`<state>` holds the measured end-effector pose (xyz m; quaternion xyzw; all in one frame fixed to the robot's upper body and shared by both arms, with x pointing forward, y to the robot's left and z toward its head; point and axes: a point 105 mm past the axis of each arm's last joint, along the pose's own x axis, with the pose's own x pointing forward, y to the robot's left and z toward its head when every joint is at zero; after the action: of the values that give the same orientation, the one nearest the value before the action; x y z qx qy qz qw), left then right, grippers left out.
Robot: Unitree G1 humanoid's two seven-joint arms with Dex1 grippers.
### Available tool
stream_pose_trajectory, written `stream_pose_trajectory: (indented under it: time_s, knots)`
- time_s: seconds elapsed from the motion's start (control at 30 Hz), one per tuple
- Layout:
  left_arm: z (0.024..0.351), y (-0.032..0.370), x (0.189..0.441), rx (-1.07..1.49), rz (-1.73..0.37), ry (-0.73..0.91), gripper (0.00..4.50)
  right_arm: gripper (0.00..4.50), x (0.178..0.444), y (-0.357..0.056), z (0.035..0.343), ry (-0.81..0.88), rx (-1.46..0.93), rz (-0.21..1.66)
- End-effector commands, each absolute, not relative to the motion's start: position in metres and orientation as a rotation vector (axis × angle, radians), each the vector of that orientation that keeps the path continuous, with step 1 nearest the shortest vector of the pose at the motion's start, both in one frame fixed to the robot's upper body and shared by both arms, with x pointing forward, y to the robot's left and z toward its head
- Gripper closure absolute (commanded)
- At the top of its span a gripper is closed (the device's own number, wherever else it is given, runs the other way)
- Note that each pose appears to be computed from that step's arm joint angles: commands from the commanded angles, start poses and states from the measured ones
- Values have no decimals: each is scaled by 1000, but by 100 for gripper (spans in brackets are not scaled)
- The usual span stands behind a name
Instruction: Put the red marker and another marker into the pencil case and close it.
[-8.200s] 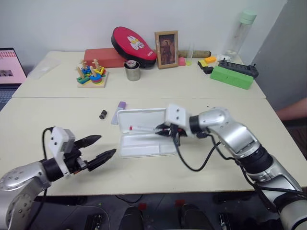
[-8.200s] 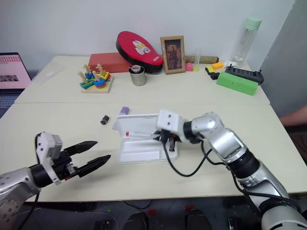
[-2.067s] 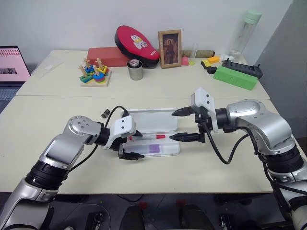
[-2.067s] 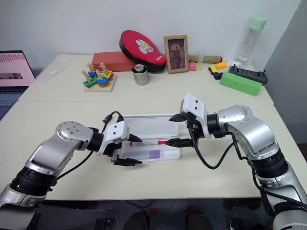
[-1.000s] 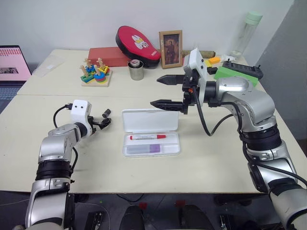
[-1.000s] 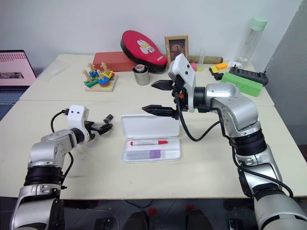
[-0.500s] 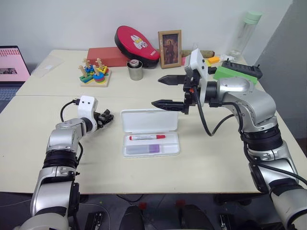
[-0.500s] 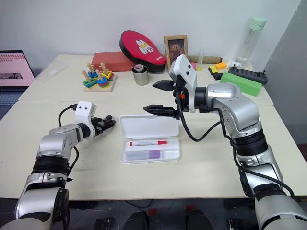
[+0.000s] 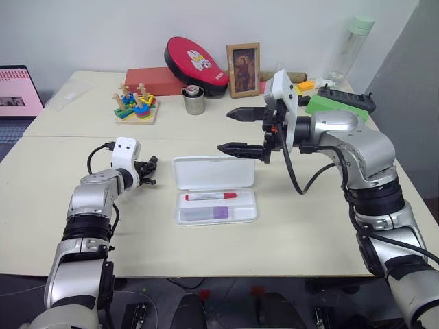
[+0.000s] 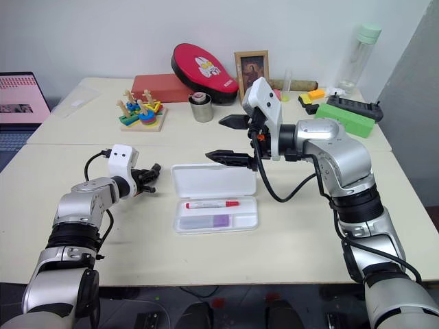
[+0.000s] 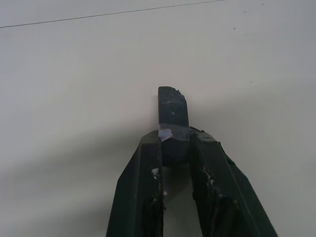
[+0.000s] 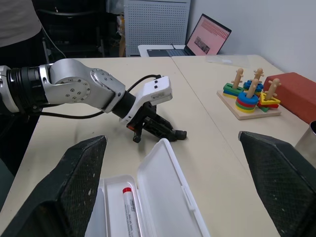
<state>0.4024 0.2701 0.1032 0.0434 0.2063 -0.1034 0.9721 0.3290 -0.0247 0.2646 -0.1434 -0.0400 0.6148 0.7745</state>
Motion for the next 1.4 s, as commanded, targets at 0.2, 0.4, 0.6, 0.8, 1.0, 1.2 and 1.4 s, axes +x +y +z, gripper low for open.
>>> stream_pose_trajectory:
  time_s: [0.2, 0.4, 0.6, 0.8, 1.0, 1.2, 1.4]
  knots:
    - [178, 263, 415, 109, -246, 130, 410, 0, 328, -41, 285, -157, -334, 1301]
    - [250, 173, 379, 268, -754, -93, 410, 0, 318, -70, 297, -175, -311, 1304]
    - [221, 105, 333, 442, -1173, 81, 410, 0, 309, -93, 282, -134, -335, 1258]
    - [185, 93, 329, 580, -1277, 244, 410, 0, 301, -102, 270, -107, -323, 1193]
    - [152, 88, 322, 588, -1336, 335, 410, 0, 294, -107, 250, -36, -309, 1148]
    - [125, 81, 310, 572, -1383, 408, 410, 0, 287, -105, 224, 58, -343, 1141]
    - [114, 76, 304, 561, -1389, 439, 410, 0, 284, -107, 211, 111, -368, 1137]
